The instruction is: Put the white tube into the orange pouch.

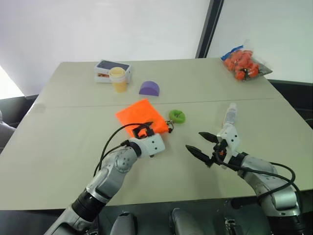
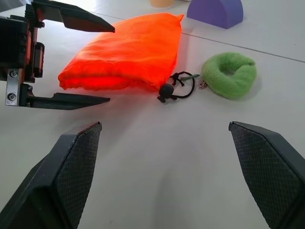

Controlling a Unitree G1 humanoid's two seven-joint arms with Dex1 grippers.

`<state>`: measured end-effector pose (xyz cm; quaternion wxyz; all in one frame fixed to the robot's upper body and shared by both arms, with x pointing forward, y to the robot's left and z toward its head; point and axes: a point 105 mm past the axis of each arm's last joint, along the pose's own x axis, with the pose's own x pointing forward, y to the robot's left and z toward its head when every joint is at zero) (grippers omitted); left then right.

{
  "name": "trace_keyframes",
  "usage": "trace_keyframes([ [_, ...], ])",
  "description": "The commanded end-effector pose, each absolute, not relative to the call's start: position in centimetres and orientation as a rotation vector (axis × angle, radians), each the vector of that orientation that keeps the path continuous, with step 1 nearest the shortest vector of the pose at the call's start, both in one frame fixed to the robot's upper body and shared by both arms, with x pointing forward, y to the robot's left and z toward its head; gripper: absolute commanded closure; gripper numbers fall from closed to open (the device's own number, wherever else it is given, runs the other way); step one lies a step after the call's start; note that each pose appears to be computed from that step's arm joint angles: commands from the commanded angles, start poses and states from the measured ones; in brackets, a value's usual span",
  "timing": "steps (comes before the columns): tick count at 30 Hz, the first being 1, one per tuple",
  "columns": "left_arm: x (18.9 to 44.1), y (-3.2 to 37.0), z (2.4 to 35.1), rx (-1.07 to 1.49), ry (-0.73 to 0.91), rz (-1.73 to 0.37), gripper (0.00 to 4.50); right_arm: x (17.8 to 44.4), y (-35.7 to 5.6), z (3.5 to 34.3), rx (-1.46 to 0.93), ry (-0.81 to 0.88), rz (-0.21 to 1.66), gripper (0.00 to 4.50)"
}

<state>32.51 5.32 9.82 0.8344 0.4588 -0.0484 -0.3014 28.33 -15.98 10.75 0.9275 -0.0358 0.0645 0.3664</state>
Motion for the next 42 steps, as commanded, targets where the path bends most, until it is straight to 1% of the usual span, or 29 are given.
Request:
trace_keyframes([
  [1, 33.3, 6.1, 11.0, 1.020, -0.141, -0.560, 0.00, 28.2, -15.4, 12.1, -0.073, 0.067, 0.769, 0.06],
  [7, 34.2, 7.2, 11.9, 1.005, -0.158, -0.463, 0.00, 28.1, -15.4, 11.8, -0.070, 0.072, 0.767, 0.06],
  [15, 34.4, 7.9, 12.7, 0.959, -0.179, -0.399, 0.00, 28.2, -15.2, 11.8, -0.066, 0.072, 0.772, 0.06],
  [18, 34.7, 8.4, 13.1, 0.905, -0.174, -0.367, 0.00, 28.2, -15.1, 11.8, -0.064, 0.072, 0.775, 0.06],
  [23, 35.0, 9.1, 12.9, 0.778, -0.119, -0.344, 0.00, 28.2, -15.0, 11.9, -0.063, 0.068, 0.777, 0.06],
  [24, 35.0, 9.1, 12.8, 0.762, -0.111, -0.347, 0.25, 28.3, -14.9, 12.0, -0.063, 0.067, 0.777, 0.01],
  [26, 35.0, 9.1, 12.6, 0.745, -0.099, -0.355, 0.88, 28.3, -14.9, 12.0, -0.063, 0.065, 0.778, 0.00],
  [29, 34.9, 9.2, 12.0, 0.688, -0.056, -0.377, 2.44, 28.3, -14.7, 12.1, -0.063, 0.059, 0.778, 0.00],
  [30, 34.9, 9.2, 11.8, 0.673, -0.041, -0.384, 2.88, 28.4, -14.7, 12.1, -0.063, 0.058, 0.778, 0.00],
  [31, 34.9, 9.2, 11.8, 0.666, -0.036, -0.387, 3.52, 28.4, -14.7, 12.1, -0.063, 0.057, 0.777, 0.00],
  [33, 34.8, 9.3, 11.7, 0.645, -0.025, -0.389, 4.47, 28.3, -14.6, 12.1, -0.063, 0.056, 0.777, 0.00],
  [39, 34.7, 9.6, 11.2, 0.432, 0.060, -0.418, 4.47, 28.3, -14.5, 12.1, -0.060, 0.051, 0.776, 0.00],
  [42, 34.3, 9.5, 11.1, 0.298, 0.102, -0.470, 4.47, 28.4, -14.4, 12.1, -0.058, 0.050, 0.775, 0.00],
])
